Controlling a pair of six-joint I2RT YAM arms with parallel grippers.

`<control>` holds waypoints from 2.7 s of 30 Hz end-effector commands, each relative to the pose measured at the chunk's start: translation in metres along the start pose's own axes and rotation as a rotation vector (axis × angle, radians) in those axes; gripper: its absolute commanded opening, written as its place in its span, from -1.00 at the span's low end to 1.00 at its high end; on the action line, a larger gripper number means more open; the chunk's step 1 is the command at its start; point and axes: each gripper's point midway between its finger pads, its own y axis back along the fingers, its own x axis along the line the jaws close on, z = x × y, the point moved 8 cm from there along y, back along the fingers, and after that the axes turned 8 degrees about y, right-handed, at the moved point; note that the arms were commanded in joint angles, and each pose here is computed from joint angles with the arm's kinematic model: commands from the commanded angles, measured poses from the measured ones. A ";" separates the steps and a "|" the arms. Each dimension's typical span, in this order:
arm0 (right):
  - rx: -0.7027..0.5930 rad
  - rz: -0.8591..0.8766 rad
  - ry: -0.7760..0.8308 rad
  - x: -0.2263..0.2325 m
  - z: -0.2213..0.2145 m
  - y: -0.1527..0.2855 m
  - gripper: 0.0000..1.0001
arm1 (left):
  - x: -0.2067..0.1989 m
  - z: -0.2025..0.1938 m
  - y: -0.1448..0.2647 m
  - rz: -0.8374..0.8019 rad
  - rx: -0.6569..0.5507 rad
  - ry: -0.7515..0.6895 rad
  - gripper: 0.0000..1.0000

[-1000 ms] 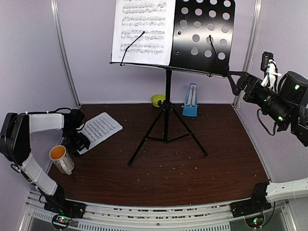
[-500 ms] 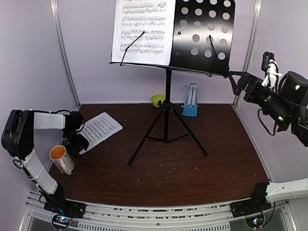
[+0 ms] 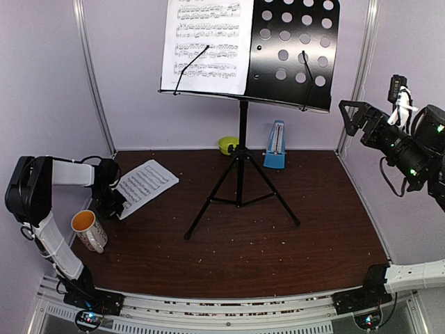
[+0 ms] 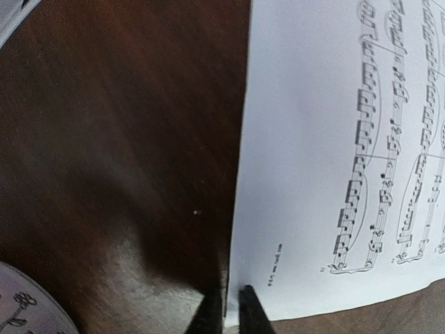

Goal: Set up the instrument practice props

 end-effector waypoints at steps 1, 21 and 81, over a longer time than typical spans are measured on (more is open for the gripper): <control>-0.024 -0.027 -0.003 -0.007 0.009 0.005 1.00 | -0.013 0.005 -0.001 -0.079 0.004 -0.017 -0.99; -0.010 0.036 0.004 0.009 -0.001 -0.009 1.00 | 0.007 -0.024 0.082 -0.204 -0.020 -0.254 -1.00; 0.054 0.075 -0.003 0.019 -0.020 -0.020 1.00 | -0.043 -0.157 0.068 -0.577 0.498 -0.778 0.08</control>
